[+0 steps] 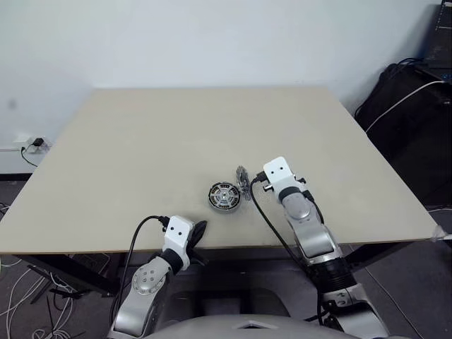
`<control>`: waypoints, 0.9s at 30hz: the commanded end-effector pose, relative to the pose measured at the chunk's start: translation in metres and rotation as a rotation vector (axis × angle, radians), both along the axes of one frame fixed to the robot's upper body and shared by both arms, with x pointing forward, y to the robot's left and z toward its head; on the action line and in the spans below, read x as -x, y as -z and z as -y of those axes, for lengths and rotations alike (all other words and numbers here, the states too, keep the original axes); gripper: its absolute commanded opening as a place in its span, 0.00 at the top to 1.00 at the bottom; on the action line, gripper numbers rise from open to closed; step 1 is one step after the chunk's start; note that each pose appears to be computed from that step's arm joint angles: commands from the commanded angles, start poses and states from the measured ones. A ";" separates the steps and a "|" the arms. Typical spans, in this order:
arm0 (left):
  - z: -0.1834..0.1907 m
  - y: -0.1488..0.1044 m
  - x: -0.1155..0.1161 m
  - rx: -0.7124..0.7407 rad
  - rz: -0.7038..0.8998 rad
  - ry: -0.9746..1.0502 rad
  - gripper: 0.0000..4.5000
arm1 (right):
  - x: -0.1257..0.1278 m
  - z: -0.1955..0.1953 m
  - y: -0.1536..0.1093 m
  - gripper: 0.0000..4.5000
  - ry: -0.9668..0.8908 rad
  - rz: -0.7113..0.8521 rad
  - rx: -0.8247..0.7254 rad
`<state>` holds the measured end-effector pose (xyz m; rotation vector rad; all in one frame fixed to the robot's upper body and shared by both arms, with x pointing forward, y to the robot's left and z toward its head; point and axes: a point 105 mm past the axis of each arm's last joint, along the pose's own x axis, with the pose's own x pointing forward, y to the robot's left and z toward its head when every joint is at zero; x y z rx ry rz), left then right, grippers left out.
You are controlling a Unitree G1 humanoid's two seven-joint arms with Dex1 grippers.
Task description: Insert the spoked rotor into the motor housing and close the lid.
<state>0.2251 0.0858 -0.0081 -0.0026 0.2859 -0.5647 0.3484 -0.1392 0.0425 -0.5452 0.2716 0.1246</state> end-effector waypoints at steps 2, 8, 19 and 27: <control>0.000 -0.012 -0.002 0.008 0.045 0.003 1.00 | 0.001 -0.018 -0.011 0.57 -0.022 0.001 -0.001; -0.002 -0.011 -0.002 0.006 0.040 -0.005 1.00 | 0.006 -0.047 -0.010 0.57 -0.104 0.009 0.059; -0.005 -0.009 0.002 0.008 0.026 -0.030 1.00 | 0.016 -0.097 0.002 0.57 -0.275 0.000 0.100; -0.008 -0.008 0.003 0.002 0.022 -0.047 1.00 | 0.013 -0.110 0.019 0.57 -0.313 -0.058 0.089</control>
